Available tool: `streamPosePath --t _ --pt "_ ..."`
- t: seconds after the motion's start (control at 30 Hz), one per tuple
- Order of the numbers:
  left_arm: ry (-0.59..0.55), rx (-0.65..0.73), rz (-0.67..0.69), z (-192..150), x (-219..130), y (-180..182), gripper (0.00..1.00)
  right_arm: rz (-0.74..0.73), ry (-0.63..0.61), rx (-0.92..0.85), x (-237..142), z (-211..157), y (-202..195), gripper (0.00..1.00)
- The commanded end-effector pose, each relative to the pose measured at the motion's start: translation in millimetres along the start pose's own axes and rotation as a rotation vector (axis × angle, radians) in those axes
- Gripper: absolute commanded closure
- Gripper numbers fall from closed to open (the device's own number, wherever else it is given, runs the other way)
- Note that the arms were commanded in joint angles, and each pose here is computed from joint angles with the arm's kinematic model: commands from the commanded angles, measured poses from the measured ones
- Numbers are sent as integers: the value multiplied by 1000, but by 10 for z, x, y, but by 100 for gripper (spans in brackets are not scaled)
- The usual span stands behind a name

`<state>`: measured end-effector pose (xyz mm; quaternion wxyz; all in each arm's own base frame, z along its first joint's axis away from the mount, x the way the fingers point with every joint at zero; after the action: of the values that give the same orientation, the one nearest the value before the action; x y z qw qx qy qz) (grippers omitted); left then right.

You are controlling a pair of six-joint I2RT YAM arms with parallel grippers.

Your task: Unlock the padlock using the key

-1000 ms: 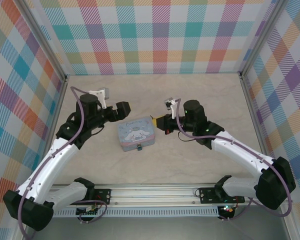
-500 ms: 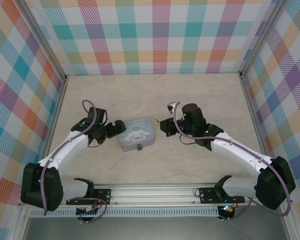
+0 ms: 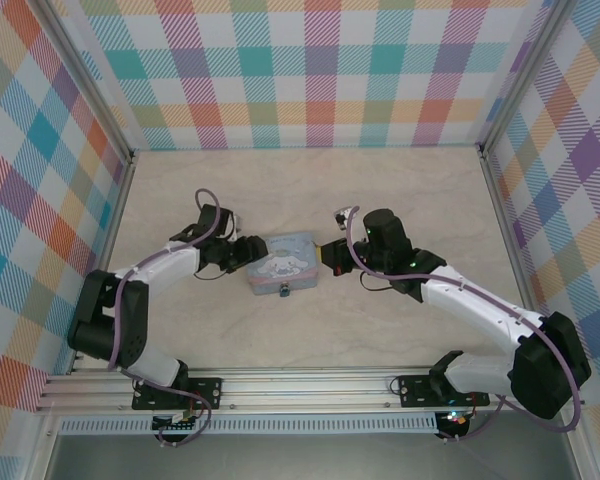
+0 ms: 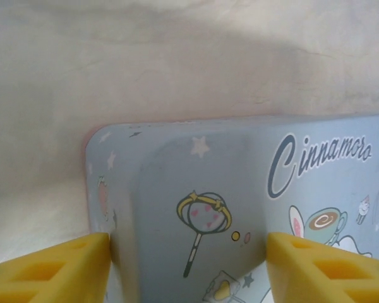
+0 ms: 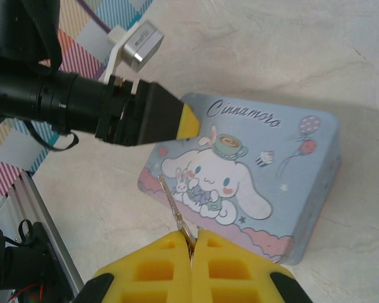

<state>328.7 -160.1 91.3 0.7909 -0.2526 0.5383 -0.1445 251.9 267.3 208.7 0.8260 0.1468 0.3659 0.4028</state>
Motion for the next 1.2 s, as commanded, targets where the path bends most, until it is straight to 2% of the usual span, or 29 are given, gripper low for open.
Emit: streamPosePath --t 0.0,0.33,0.67,0.9,1.07,1.17 --pt "17 67 19 47 162 1 38 -8 42 9 27 -124 -60 100" --pt "65 248 -47 336 518 -302 34 -40 67 50 65 -302 -190 99" --pt "31 372 -95 717 719 -706 21 -53 57 83 100 -331 -271 99" --pt "-143 418 -24 947 306 -799 1 -24 -6 175 59 -221 -414 99" --pt "-293 428 2 838 -188 -747 0 -2 -37 254 88 -175 -569 99" --pt "-351 428 -53 627 -404 -718 0 17 -42 275 157 -132 -616 98"
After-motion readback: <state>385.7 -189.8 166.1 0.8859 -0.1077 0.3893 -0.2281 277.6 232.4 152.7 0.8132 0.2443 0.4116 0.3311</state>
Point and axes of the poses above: each hand's point on the last joint's axis, 136 mm out from that joint toward the fingers, its own x axis out along the fingers, its own y axis along the line the jaws close on, z = x × y, the point moved 2 cm from there along -x, back along the fingers, and after that the axes turned 2 degrees about x, right-handed, at the moved point
